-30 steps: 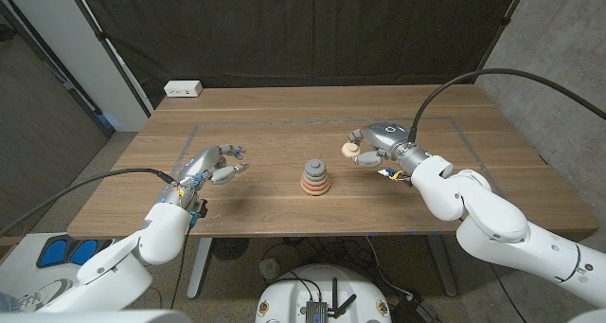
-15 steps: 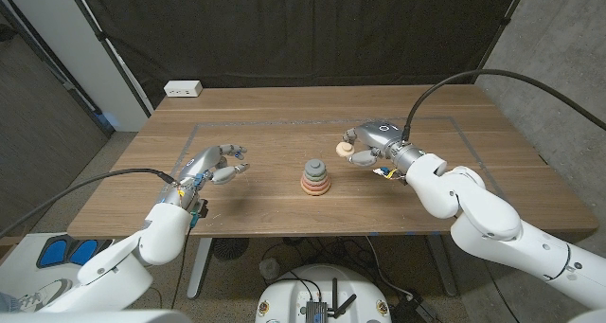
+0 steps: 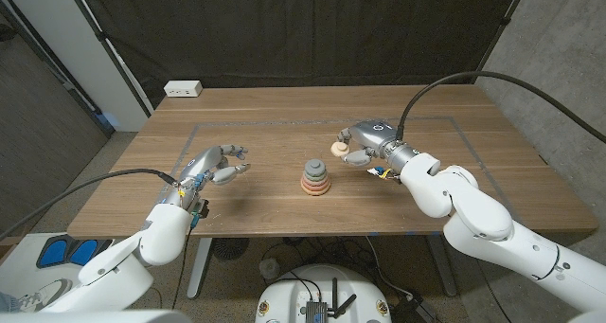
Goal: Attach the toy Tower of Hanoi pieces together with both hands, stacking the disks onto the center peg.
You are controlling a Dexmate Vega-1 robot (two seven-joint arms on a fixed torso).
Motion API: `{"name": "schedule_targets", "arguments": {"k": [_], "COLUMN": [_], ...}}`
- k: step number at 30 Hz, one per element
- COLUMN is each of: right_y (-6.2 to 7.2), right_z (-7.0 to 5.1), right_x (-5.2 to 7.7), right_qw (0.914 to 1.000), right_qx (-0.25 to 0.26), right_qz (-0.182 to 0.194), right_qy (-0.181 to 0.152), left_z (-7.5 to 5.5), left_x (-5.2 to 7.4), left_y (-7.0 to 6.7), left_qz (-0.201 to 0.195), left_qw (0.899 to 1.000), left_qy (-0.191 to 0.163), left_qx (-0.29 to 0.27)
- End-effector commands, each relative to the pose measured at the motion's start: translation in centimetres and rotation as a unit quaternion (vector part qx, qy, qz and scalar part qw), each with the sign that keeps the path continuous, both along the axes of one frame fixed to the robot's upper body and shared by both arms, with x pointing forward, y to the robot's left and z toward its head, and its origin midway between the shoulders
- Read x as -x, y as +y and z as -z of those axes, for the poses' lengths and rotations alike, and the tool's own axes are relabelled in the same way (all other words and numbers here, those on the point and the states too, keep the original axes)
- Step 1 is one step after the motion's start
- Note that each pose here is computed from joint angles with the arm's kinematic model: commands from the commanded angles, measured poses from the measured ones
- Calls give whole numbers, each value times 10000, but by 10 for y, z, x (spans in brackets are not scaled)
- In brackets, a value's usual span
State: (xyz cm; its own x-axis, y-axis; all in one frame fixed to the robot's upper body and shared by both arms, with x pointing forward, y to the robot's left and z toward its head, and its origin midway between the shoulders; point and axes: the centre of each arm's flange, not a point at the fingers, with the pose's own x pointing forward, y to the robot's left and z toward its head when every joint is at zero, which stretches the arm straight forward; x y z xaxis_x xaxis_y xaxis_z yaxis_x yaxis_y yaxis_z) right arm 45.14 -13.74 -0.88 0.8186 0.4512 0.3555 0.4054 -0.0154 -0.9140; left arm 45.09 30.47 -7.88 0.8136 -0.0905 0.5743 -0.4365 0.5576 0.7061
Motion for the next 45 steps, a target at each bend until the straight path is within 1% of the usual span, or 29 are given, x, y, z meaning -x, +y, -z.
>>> {"name": "schedule_targets", "arguments": {"k": [1,4,12,17,20,33,39,45], "right_y": [15,20,27,36,40,50,57,60], "right_z": [-4,-5,-6,-9,-10,-11,-12,-12], "right_x": [0,-1,-4,-4,-6,-10,-12,-15], "right_qw": [9997,9994,9990,9985,9983,9975,9967,9963], "right_qx": [160,230,325,405,465,554,641,672], "right_qz": [-153,-243,-312,-372,-351,-374,-398,-391], "right_qy": [-80,-59,-26,-12,56,236,309,361], "left_z": [0,1,3,4,4,5,5,6], "left_x": [2,3,4,4,4,3,3,4], "left_y": [1,2,3,2,2,0,0,0], "left_qz": [-8,-12,-28,-21,-9,6,4,-4], "left_qw": [10000,10000,10000,10000,10000,10000,10000,10000], "left_qy": [-9,3,25,35,38,92,66,64], "left_qx": [-4,3,6,5,10,-9,12,41]}}
